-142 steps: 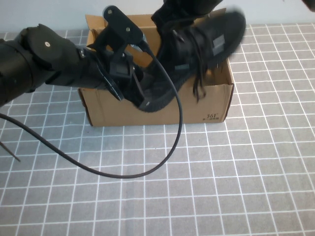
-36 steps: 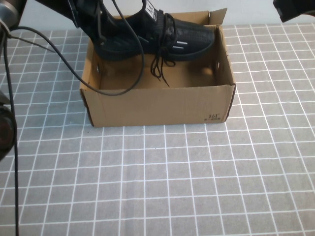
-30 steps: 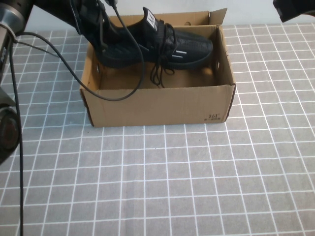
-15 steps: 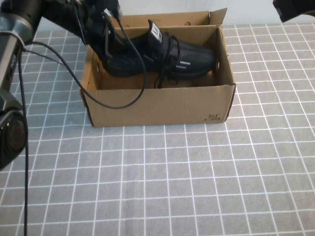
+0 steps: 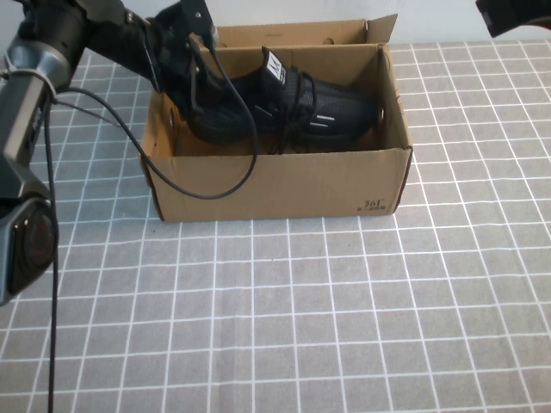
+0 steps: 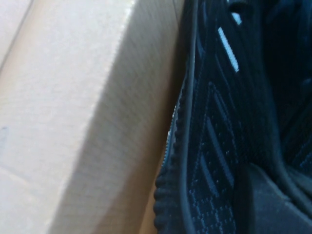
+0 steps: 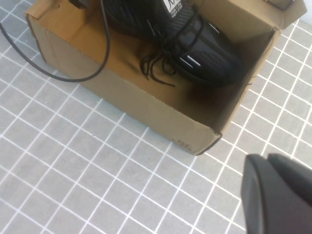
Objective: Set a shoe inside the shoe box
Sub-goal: Place the shoe in the shoe box
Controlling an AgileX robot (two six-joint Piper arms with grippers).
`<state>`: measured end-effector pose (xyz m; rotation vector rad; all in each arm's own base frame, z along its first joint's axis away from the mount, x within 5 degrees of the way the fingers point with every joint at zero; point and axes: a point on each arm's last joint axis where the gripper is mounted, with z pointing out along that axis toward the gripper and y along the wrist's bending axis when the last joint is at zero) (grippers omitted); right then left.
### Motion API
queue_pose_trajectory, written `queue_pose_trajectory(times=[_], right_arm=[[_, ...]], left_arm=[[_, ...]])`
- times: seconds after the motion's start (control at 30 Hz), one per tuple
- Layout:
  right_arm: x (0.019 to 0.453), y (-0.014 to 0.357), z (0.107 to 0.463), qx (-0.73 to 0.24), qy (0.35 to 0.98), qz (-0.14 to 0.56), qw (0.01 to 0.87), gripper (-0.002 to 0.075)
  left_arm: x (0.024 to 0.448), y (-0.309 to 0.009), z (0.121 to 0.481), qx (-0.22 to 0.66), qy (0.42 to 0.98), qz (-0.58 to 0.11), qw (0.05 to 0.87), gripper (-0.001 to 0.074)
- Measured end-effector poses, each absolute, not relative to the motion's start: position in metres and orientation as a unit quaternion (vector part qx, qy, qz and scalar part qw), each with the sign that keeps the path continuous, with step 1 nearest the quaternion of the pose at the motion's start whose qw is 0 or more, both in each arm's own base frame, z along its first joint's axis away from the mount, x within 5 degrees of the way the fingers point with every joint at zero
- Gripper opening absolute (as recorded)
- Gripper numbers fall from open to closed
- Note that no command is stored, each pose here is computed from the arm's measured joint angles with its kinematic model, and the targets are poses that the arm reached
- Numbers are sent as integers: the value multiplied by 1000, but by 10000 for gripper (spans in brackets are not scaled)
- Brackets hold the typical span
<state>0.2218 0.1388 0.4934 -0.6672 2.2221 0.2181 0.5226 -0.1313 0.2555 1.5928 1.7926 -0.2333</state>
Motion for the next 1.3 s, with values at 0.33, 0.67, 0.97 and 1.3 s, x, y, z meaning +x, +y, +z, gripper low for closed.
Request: queue_pose_trajectory(times=[0.33, 0.67, 0.97, 1.3], right_arm=[[220, 142, 493, -265, 876, 106, 389, -16], [218, 144, 493, -267, 875, 123, 384, -16], [217, 146, 492, -269, 876, 135, 378, -16], [223, 151, 464, -273, 894, 128, 331, -16]], left_arm=[[529, -133, 236, 621, 692, -92, 356, 49], [531, -133, 235, 625, 687, -86, 360, 49], [537, -134, 220, 617, 692, -86, 365, 48], [537, -134, 220, 604, 702, -94, 365, 48]])
